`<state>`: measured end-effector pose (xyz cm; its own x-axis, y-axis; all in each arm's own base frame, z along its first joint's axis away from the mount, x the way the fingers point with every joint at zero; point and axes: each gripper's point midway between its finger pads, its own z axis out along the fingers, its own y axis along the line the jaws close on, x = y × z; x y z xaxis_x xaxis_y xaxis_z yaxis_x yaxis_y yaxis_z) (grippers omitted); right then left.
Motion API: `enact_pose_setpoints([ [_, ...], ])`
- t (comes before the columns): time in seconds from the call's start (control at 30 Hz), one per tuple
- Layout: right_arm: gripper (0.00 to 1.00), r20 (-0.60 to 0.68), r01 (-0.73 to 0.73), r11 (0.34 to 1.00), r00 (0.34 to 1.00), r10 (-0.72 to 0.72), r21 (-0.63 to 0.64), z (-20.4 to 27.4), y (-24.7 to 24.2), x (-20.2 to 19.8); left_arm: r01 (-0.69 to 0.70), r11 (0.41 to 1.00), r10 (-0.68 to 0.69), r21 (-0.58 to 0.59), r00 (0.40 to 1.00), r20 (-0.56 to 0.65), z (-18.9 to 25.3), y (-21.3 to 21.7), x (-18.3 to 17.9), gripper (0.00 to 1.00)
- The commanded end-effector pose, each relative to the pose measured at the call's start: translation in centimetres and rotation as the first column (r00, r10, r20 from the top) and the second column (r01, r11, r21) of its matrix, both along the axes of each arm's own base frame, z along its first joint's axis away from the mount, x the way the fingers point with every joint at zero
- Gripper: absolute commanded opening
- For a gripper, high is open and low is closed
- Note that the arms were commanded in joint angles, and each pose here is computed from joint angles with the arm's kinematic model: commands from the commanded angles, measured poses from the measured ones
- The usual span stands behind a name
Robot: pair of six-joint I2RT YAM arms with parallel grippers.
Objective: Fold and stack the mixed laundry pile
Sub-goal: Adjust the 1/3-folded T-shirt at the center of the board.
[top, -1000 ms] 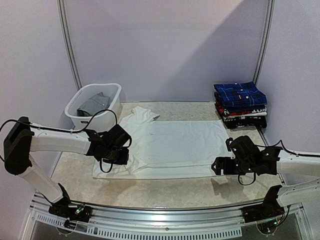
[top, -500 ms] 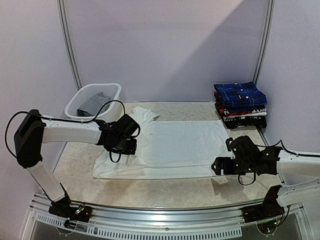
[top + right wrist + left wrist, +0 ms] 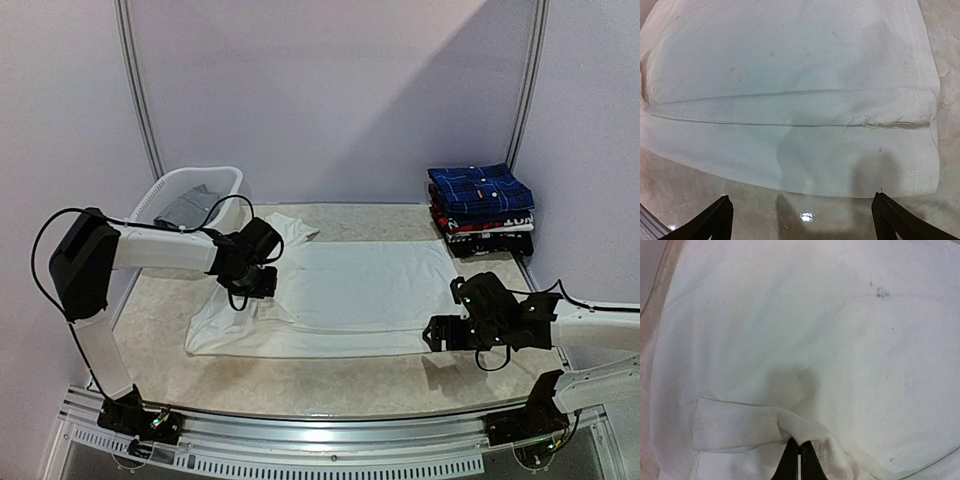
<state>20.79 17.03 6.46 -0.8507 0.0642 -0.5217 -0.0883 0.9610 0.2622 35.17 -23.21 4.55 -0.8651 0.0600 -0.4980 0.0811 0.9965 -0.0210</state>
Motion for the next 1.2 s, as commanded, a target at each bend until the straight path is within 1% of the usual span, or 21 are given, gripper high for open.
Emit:
enact_pose_setpoints([
  [0.0,0.98,0.017,-0.005,1.000,1.000,0.005,0.008,0.5,0.5,0.5,-0.011,0.999,0.012,-0.033,1.000,0.022,0.3,-0.2,1.8,0.00],
  [0.07,0.98,0.016,-0.007,1.000,1.000,0.007,0.008,0.5,0.5,0.5,-0.019,0.999,0.020,-0.037,1.000,0.022,0.2,-0.1,2.0,0.01],
  [0.1,0.98,0.016,-0.008,1.000,1.000,0.008,0.009,0.5,0.5,0.5,-0.024,0.999,0.025,-0.038,0.999,0.021,0.1,0.0,2.1,0.06],
  [0.13,0.98,0.016,-0.010,1.000,1.000,0.009,0.011,0.5,0.5,0.4,-0.026,0.999,0.027,-0.039,0.999,0.019,0.1,0.1,2.1,0.11],
  [0.23,0.98,0.016,-0.022,0.999,1.000,0.021,0.026,0.7,1.0,0.5,-0.033,0.999,0.034,-0.041,0.999,0.020,0.3,0.4,1.9,0.34],
  [0.3,0.98,0.017,-0.039,0.998,0.999,0.038,0.051,1.2,1.5,0.5,-0.042,0.998,0.044,-0.047,0.998,0.044,1.1,0.9,1.6,0.49],
  [0.37,0.98,0.022,-0.063,0.995,0.998,0.062,0.083,1.7,2.4,0.5,-0.054,0.998,0.057,-0.045,0.995,0.078,2.4,1.7,0.9,0.59],
  [0.4,0.98,0.026,-0.076,0.992,0.997,0.074,0.103,2.0,2.8,0.6,-0.061,0.997,0.064,-0.041,0.993,0.095,3.0,2.3,0.5,0.62],
  [0.43,0.98,0.031,-0.089,0.988,0.996,0.086,0.127,2.4,3.4,0.6,-0.072,0.997,0.075,-0.036,0.991,0.113,3.7,2.9,0.0,0.63],
  [0.47,0.98,0.035,-0.103,0.984,0.994,0.099,0.148,2.7,3.9,0.6,-0.083,0.996,0.087,-0.034,0.989,0.124,4.1,3.8,-0.8,0.64],
  [0.5,0.98,0.041,-0.117,0.978,0.993,0.112,0.172,3.0,4.5,0.7,-0.095,0.995,0.098,-0.029,0.987,0.128,4.2,4.6,-1.5,0.62],
  [0.6,0.97,0.078,-0.170,0.959,0.985,0.156,0.227,4.3,6.6,0.9,-0.123,0.992,0.125,-0.025,0.984,0.127,4.1,6.5,-3.5,0.54],
  [0.67,0.97,0.091,-0.231,0.936,0.973,0.214,0.266,5.1,8.7,0.7,-0.135,0.990,0.138,-0.031,0.982,0.126,3.9,7.5,-4.8,0.48],
  [0.7,0.97,0.093,-0.258,0.928,0.966,0.242,0.267,5.1,9.8,0.6,-0.137,0.990,0.141,-0.042,0.982,0.124,3.8,7.8,-5.3,0.42],
  [0.77,0.96,0.110,-0.303,0.918,0.953,0.283,0.257,5.6,11.8,0.5,-0.127,0.989,0.135,-0.072,0.984,0.115,3.4,7.9,-6.4,0.36],
  [0.83,0.96,0.102,-0.342,0.913,0.939,0.327,0.222,5.0,13.8,0.4,-0.105,0.989,0.117,-0.106,0.987,0.111,3.0,7.7,-7.2,0.26],
  [0.87,0.96,0.095,-0.363,0.909,0.932,0.351,0.204,4.6,14.8,0.4,-0.092,0.989,0.106,-0.119,0.988,0.116,3.0,7.5,-7.5,0.24],
  [0.93,0.95,0.069,-0.396,0.902,0.918,0.390,0.171,3.5,16.7,0.2,-0.078,0.989,0.095,-0.128,0.988,0.125,2.6,7.5,-7.9,0.22],
  [1.0,0.95,0.056,-0.427,0.891,0.904,0.423,0.153,2.9,18.4,0.0,-0.090,0.990,0.103,-0.105,0.987,0.125,2.0,8.2,-8.3,0.22],
  [1.17,0.95,0.037,-0.485,0.865,0.874,0.484,0.127,1.3,21.8,-0.4,-0.086,0.991,0.093,-0.099,0.993,0.072,-0.8,8.1,-9.0,0.21],
])
